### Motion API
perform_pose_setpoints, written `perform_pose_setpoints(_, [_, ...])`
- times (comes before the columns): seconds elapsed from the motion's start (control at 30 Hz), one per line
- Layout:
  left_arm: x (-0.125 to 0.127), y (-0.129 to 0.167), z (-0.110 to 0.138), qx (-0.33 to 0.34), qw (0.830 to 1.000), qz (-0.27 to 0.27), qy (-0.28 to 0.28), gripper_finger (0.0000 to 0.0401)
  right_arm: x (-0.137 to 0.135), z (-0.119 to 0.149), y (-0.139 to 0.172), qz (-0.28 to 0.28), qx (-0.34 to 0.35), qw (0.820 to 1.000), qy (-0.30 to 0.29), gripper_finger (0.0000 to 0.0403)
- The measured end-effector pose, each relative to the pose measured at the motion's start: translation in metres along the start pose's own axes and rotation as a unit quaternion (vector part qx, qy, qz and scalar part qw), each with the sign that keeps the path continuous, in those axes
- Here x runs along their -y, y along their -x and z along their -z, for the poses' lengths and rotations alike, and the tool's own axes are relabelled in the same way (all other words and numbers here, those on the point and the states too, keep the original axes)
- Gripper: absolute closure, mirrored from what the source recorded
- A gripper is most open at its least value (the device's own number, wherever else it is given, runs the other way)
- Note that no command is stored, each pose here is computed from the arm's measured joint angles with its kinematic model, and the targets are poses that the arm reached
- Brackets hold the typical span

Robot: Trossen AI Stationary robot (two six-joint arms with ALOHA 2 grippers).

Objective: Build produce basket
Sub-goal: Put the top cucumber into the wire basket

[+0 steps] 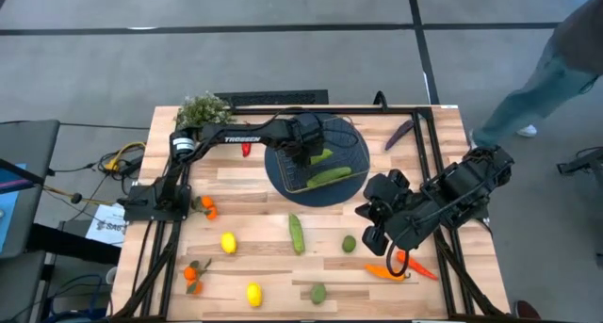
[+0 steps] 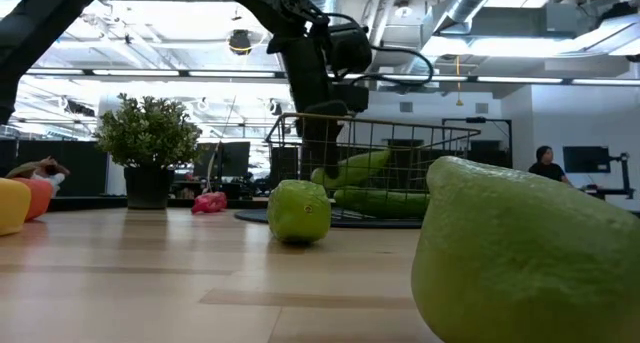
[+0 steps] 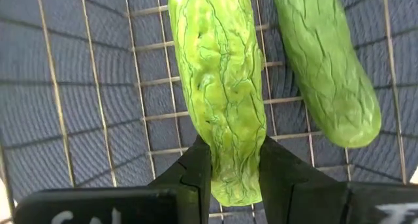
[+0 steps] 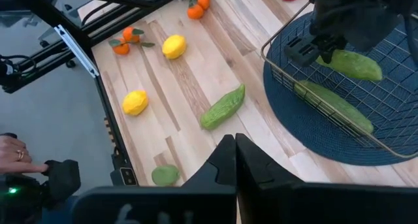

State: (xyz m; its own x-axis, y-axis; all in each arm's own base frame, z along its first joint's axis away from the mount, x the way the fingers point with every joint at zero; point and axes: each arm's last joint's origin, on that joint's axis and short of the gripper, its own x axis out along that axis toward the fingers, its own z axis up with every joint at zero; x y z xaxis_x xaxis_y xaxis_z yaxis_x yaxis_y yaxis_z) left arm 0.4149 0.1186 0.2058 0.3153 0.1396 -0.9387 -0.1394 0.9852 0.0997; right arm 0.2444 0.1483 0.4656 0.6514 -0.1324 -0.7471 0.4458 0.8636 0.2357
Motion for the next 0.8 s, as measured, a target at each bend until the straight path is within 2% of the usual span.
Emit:
perform_pose_setpoints(0.4, [0.0016,0.0001,-0.0003,0.002,1.0,0.011,0.024,0.0335,-0.0007,0.001,0.0003,-0.007,-0.011,1.0,0.002,0.0394])
perform_pose_setpoints(0.8, [0.0026,0.0001,0.0049,-0.025,0.999,0.017,0.037,0.0329,-0.0008,0.0009,0.0003,-0.008,-0.01,1.0,0.01,0.0393])
